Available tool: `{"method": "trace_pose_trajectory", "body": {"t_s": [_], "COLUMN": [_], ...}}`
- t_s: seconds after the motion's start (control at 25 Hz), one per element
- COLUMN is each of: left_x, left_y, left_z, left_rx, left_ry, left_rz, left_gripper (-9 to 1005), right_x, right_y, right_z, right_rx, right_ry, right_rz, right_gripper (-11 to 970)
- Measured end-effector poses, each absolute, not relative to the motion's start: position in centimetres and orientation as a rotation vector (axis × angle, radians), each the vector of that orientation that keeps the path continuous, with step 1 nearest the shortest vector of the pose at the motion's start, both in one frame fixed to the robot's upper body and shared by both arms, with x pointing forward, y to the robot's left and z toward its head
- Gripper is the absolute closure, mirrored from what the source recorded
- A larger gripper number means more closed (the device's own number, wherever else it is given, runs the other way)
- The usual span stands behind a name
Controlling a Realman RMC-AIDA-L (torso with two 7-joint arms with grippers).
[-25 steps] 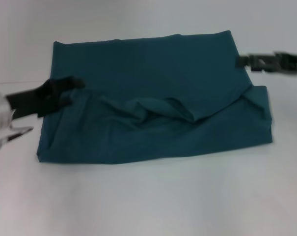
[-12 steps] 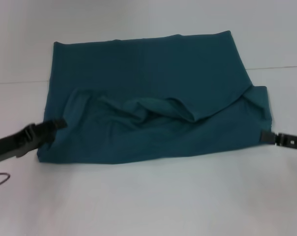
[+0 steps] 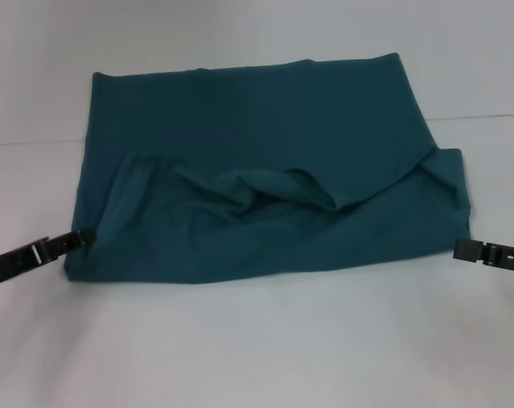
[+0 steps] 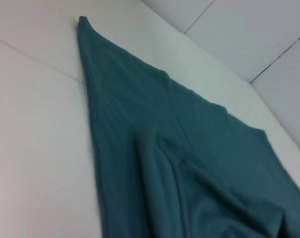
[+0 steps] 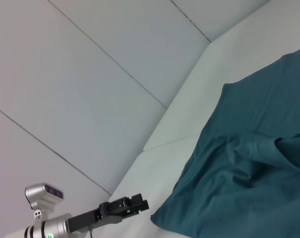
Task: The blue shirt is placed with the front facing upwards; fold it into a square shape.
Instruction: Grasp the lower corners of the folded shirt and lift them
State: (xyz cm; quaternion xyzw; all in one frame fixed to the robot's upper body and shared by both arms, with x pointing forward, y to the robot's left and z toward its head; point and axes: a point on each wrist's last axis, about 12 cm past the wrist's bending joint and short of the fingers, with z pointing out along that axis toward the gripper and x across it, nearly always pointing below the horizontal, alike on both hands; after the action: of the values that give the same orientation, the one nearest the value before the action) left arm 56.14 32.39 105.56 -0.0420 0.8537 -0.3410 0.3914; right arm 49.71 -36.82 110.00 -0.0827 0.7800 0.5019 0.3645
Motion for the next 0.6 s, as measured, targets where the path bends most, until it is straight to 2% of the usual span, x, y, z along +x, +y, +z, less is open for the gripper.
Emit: {"method": "trace_pose_trajectory", "body": {"t_s": [0.32,0.6], "left_x": [56.63,56.77], "left_y": [31.92,31.37], "left_z": [104.64,104.66], "left_rx": [-0.016,-0.003], "left_ry": [2.263,2.266], "left_rz": [-0.735,-0.75], "left_gripper": [266,263], "right_x": [49.72,49.64], "right_y": [-36.95,-37.09], "right_z": [109.96,109.88], "right_rx": [-0.201,-0.18], "right_ry": [2.007,2.003], "right_rz": [1.287,1.291], "right_gripper": [43,43]}}
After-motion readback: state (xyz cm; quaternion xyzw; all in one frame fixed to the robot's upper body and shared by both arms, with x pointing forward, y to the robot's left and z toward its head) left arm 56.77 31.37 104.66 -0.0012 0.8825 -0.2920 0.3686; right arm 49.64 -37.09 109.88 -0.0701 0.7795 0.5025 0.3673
